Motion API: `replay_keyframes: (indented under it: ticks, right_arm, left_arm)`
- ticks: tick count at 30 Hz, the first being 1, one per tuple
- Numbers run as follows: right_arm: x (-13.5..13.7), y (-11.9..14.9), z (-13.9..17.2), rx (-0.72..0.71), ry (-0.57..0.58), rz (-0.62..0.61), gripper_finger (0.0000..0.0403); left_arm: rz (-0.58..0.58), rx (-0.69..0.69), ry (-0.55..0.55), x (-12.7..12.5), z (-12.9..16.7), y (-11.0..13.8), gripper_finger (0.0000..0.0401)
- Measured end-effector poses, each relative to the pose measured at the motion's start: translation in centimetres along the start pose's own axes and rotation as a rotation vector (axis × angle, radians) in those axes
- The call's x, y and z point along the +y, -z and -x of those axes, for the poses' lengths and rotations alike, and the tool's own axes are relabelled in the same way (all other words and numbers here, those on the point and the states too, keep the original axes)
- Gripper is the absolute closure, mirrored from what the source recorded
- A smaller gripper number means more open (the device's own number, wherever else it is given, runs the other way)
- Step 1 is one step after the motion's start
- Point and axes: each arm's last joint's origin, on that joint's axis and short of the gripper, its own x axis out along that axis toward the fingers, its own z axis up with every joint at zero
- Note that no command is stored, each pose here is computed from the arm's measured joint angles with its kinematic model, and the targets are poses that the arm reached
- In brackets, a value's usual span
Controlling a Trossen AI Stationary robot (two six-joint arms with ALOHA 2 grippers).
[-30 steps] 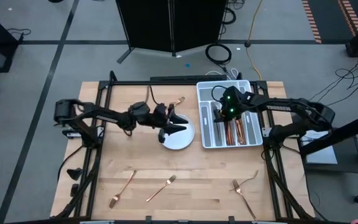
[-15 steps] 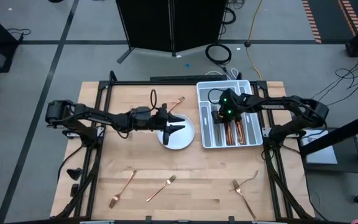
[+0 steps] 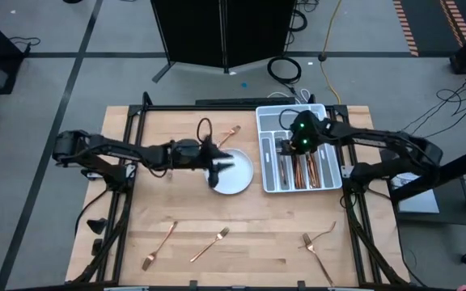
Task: Sort silverware
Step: Put the fork in the silverware tray
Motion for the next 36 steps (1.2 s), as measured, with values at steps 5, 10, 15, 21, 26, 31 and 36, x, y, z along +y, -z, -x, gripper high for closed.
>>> replay_keyframes:
  ticks: [5, 10, 15, 21, 26, 31, 36]
  right_arm:
    - [1.8, 1.0, 2.5, -0.093, -0.073, 0.184, 0.0309]
    - [3.2, 2.4, 3.9, -0.149, -0.117, 0.338, 0.0309]
    - [4.4, 4.0, 4.5, -0.153, -0.155, 0.441, 0.0309]
    - [5.0, 5.2, 4.5, -0.123, -0.168, 0.493, 0.0309]
    - [4.7, 5.6, 4.3, -0.081, -0.14, 0.508, 0.0309]
    - [4.6, 5.7, 4.3, -0.065, -0.124, 0.513, 0.0309]
    - [4.5, 5.7, 4.3, -0.063, -0.122, 0.526, 0.0309]
  left_arm:
    - [-0.001, 0.266, -0.329, 3.7, 0.5, -1.5, 0.0262]
    - [0.076, 0.429, -0.383, 10.4, -2.3, -2.1, 0.0262]
    - [0.229, 0.637, -0.319, 16.8, -5.0, 0.6, 0.0262]
    - [0.325, 0.676, -0.165, 18.4, -7.5, 2.2, 0.0262]
    - [0.266, 0.679, -0.214, 17.5, -8.4, 1.7, 0.0262]
    - [0.206, 0.697, -0.271, 17.1, -8.5, 1.8, 0.0262]
    - [0.194, 0.725, -0.299, 16.9, -8.6, 2.2, 0.0262]
